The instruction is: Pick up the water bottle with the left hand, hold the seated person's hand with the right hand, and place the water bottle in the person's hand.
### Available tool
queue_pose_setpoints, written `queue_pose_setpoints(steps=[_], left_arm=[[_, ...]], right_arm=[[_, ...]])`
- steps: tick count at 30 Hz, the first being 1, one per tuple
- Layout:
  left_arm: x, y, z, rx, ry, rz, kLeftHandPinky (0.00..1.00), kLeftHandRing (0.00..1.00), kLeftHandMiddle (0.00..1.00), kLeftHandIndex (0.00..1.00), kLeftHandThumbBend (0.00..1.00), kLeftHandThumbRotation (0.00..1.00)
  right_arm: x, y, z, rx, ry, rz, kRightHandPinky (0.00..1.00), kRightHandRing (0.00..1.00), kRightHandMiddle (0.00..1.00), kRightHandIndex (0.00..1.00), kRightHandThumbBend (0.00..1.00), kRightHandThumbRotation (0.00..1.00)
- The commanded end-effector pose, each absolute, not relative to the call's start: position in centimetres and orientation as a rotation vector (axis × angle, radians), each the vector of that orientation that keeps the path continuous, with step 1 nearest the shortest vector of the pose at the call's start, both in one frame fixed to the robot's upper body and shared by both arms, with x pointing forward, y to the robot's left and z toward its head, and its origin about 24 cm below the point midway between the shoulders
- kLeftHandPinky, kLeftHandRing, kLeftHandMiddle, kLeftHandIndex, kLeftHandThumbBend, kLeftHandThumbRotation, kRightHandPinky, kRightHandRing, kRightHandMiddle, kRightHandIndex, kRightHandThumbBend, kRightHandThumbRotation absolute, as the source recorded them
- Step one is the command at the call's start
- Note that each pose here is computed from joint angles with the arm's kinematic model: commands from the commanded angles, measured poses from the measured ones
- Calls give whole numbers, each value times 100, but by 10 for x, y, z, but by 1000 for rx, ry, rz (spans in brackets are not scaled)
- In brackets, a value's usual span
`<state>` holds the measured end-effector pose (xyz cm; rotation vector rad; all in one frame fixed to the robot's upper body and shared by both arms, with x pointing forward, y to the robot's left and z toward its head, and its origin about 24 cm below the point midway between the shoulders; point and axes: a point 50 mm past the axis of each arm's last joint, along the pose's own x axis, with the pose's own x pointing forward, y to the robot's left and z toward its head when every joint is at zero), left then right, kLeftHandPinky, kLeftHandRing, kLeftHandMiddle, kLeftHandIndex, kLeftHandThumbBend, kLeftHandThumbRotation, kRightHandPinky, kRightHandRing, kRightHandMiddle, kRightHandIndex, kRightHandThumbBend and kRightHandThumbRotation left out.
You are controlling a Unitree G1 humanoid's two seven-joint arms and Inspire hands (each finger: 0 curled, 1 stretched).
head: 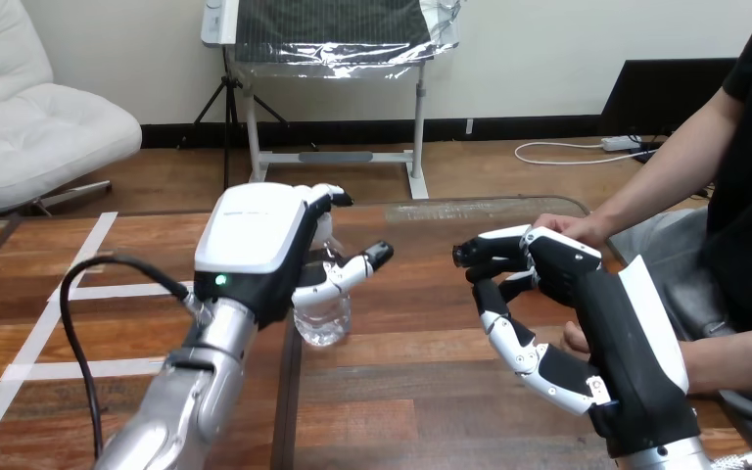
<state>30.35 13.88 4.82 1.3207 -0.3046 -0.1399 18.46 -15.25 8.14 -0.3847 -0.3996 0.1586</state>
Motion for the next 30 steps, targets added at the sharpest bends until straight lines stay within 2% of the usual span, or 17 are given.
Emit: queue_pose_setpoints(steps=[1,30], left_arm=[[286,147,27,1366,-223,-212,71,72,75,76,57,100],[261,145,30,1343,-259,-206,73,73,75,76,56,100]], right_arm=[[193,-151,100,-386,-499,155,49,62,65,60,26,0],[194,-150,101,-388,-493,147,50,62,65,60,26,0]])
